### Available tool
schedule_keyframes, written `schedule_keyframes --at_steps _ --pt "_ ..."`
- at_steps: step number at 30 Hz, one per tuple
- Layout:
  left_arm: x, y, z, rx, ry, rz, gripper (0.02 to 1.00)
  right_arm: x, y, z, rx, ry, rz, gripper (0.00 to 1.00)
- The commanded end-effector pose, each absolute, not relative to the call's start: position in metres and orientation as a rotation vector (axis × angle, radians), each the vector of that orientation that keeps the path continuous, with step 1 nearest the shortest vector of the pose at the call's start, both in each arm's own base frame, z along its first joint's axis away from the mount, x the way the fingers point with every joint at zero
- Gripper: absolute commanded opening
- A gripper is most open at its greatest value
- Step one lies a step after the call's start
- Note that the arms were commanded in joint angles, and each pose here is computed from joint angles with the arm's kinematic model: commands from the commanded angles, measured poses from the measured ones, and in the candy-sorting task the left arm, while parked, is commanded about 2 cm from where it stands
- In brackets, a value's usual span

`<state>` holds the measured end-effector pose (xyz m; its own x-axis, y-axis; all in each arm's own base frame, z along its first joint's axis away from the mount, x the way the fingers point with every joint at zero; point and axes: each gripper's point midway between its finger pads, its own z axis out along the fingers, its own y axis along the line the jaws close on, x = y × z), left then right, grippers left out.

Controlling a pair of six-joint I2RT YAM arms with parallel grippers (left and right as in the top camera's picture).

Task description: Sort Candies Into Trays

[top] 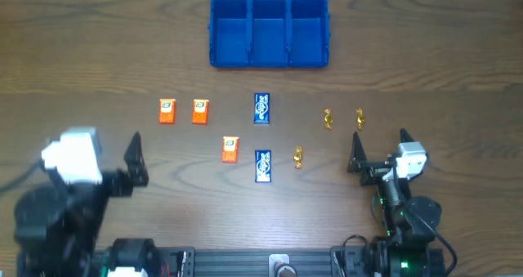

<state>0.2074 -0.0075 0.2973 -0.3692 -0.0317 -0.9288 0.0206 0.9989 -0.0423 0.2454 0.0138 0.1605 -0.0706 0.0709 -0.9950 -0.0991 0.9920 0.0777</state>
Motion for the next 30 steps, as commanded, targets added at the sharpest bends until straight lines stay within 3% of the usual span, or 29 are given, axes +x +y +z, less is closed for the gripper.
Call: schedule_keyframes --at_steps 1,8,13,18,30 --pt "0.265 -0.007 0.258 -0.127 2.231 -0.081 0.998 0.245 0.013 0.160 -0.011 1.635 0.138 1.000" --pt "0.334 -0.021 0.139 -0.110 2.595 -0.132 0.998 0.245 0.012 0.160 -0.011 1.635 0.138 1.000" --pt "0.355 -0.025 0.065 -0.065 2.751 -0.139 0.998 0.245 0.012 0.160 -0.011 1.635 0.137 0.998" --pt "0.362 -0.024 0.031 0.003 2.802 -0.125 1.000 0.245 0.012 0.160 -0.011 1.635 0.138 0.998" --pt "0.369 -0.017 0.009 0.061 2.819 -0.091 1.000 0.245 0.012 0.160 -0.011 1.635 0.138 0.998"
